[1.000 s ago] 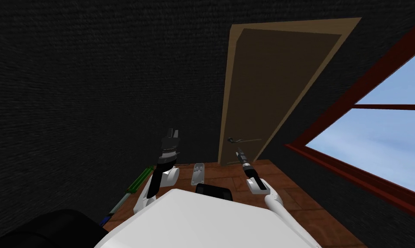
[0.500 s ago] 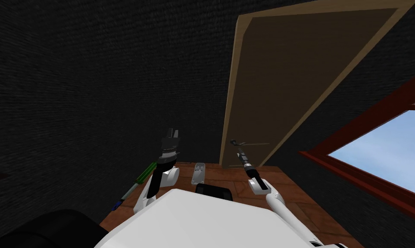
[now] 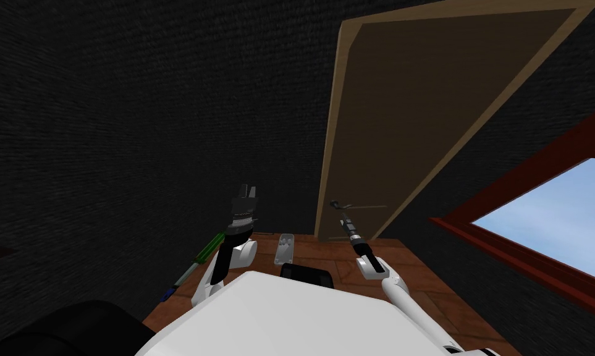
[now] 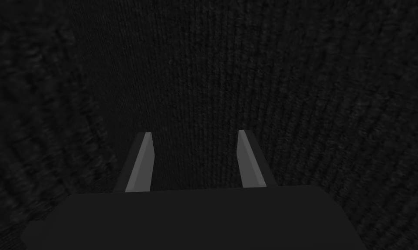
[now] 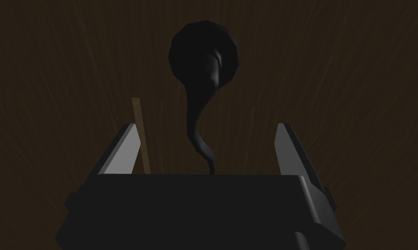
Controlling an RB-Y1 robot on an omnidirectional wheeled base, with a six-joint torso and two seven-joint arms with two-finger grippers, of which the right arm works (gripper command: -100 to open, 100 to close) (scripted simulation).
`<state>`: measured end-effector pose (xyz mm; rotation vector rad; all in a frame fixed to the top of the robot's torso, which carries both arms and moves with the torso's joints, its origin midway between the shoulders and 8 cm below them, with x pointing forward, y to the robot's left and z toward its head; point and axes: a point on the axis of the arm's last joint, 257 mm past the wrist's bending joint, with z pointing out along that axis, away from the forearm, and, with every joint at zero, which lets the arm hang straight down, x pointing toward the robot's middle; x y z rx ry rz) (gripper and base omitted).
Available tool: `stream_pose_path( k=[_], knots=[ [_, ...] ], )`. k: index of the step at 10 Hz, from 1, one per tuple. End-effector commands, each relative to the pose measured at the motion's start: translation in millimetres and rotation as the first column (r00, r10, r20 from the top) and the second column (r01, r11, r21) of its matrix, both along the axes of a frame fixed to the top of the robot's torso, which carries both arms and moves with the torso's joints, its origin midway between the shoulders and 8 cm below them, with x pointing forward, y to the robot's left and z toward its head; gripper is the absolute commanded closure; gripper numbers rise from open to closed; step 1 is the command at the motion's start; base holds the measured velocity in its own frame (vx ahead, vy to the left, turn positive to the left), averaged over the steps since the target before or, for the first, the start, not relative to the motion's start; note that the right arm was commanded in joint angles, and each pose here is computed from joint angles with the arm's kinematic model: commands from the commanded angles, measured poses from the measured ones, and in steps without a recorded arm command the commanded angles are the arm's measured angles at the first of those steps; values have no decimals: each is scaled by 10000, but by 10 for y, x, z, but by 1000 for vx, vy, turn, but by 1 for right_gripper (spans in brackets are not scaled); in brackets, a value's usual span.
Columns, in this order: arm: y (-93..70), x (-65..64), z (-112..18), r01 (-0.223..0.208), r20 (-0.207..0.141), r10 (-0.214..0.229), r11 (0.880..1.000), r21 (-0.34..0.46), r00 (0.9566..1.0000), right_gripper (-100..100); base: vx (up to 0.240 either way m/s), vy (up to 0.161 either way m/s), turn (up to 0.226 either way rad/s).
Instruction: Pull the door open
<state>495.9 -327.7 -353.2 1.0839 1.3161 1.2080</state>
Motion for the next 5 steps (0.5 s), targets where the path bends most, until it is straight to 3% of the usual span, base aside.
stream_pose_path(
  k=[1,4,5],
  knots=[
    [0,1,1,-1,1,1,10000,0,10000,-100,0,0,0],
    [0,1,1,-1,1,1,10000,0,10000,-100,1,-1,3],
    [-31,-43,-7,-130,-15,130,9999,-20,9999,-100,-49,-109,53]
  ],
)
